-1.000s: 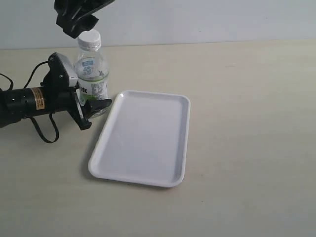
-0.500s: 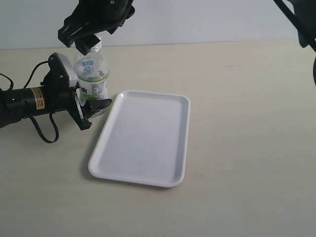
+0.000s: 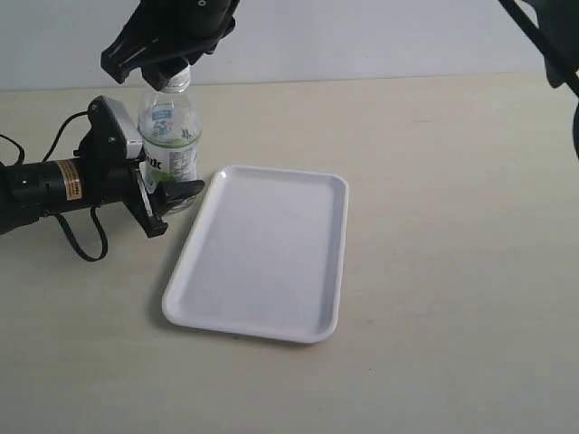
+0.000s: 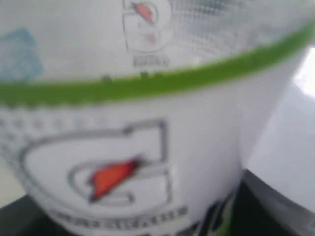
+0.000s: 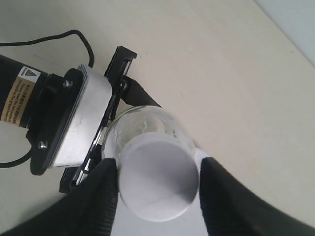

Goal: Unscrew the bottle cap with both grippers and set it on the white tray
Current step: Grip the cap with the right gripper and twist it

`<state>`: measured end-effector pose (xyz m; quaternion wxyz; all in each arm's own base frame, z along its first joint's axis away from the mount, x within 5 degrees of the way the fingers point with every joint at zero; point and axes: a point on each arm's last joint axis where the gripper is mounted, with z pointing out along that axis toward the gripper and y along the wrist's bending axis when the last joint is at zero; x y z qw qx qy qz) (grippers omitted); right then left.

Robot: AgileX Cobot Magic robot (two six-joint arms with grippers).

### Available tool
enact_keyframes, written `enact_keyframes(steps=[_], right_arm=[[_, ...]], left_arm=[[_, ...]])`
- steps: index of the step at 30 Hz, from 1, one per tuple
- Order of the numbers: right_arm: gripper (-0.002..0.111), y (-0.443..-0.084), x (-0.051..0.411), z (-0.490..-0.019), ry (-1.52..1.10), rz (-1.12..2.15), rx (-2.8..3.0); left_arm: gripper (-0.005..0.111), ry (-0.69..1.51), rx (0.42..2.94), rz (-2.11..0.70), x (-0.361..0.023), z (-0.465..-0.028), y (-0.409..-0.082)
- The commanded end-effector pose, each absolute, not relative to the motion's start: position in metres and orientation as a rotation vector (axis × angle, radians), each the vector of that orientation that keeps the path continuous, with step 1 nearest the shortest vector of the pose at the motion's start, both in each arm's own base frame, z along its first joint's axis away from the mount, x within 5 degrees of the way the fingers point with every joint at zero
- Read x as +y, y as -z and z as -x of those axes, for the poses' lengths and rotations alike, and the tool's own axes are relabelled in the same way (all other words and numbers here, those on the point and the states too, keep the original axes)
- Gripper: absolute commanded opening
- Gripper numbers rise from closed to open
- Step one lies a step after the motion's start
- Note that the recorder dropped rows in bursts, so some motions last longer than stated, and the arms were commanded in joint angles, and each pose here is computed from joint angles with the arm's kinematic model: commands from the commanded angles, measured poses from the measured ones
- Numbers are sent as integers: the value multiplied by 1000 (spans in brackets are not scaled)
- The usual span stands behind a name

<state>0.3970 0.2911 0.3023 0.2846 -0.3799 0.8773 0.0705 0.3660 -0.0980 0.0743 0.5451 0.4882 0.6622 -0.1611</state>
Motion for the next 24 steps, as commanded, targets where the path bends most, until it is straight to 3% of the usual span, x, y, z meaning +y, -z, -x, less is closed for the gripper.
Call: enact_keyframes(steps=[1,4,6,24], right_arm=[[26,-306,290,-398,-188,1004,2324],[7,-306,290,-398,-186,1009,2322],[0,-306,290,-398,-183,1017,2318],[0,-305,294,-395,-30,1635,1934]], left_arm=[[0,379,1545,-1145,-100,-367,-81],[0,379,1545,-1145,-100,-367,-81],[0,379,1545,-1145,-100,-367,-81],[0,380,1532,-1148,-101,-367,-82]])
